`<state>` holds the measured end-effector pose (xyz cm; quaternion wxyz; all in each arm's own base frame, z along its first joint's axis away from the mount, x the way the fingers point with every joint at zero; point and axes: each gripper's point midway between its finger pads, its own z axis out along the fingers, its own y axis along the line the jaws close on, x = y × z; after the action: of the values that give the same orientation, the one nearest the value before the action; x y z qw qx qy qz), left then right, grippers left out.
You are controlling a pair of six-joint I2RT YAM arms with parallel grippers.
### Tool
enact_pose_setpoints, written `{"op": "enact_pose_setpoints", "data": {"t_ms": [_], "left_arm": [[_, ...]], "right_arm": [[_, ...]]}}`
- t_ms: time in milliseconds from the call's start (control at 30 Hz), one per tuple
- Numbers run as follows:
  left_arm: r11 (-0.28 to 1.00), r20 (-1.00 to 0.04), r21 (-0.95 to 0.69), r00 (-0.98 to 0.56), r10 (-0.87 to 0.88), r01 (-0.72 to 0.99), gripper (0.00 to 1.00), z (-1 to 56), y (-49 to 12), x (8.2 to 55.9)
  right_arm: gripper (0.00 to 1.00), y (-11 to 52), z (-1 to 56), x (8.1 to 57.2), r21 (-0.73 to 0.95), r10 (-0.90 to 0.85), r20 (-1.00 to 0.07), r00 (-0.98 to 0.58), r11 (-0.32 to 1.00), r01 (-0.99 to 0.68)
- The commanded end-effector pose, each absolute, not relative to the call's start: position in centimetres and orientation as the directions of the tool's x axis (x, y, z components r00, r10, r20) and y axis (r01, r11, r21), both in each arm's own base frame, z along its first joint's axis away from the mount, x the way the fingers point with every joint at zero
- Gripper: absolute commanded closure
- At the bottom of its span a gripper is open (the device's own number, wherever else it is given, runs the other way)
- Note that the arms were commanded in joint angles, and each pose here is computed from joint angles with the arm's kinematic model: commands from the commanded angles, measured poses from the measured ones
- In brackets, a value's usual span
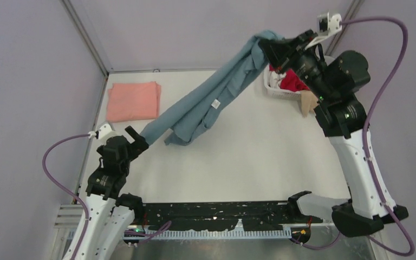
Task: Fold and stack the t-shirts
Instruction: Move the tshirt to the center of the board, then flatten out the tshirt
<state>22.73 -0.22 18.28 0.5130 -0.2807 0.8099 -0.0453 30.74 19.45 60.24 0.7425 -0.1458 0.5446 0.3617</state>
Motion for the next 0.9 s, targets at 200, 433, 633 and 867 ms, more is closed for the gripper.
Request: {"op": "enact_pose_setpoints", "data": {"t_ms": [200, 433, 633, 867], "left_arm": [[0.829, -0.763, -0.358, -0.377, -0.525, -0.430, 0.01, 17.4, -0.9, 23.0], [0.859, -0.645, -0.384, -0.568, -0.511, -0.338, 0.01, 13.3, -4.9, 24.1], [0.864, -0.506, -0.406, -0.714, -0.484, -0.297, 0.01, 9.2, -8.3, 24.8], [0.909, -0.413, -0.335, -0.828, -0.380, -0.250, 0.01, 5.6, -11.8, 25.3]], "right_arm": [[0.89, 3.6, 28.5, 36.4, 0.235, 0.275, -0.912, -0.304, 0.959, 0.159], [0.47, -4.6, 19.2, 35.3, -0.112, 0.240, -0.803, -0.546, 0.838, 0.534], [0.04, -2.5, 19.6, 34.8, 0.092, 0.320, -0.850, -0.419, 0.873, 0.479], [0.05, -0.6, 16.2, 33.5, 0.198, 0.386, -0.821, -0.421, 0.884, 0.423]]}}
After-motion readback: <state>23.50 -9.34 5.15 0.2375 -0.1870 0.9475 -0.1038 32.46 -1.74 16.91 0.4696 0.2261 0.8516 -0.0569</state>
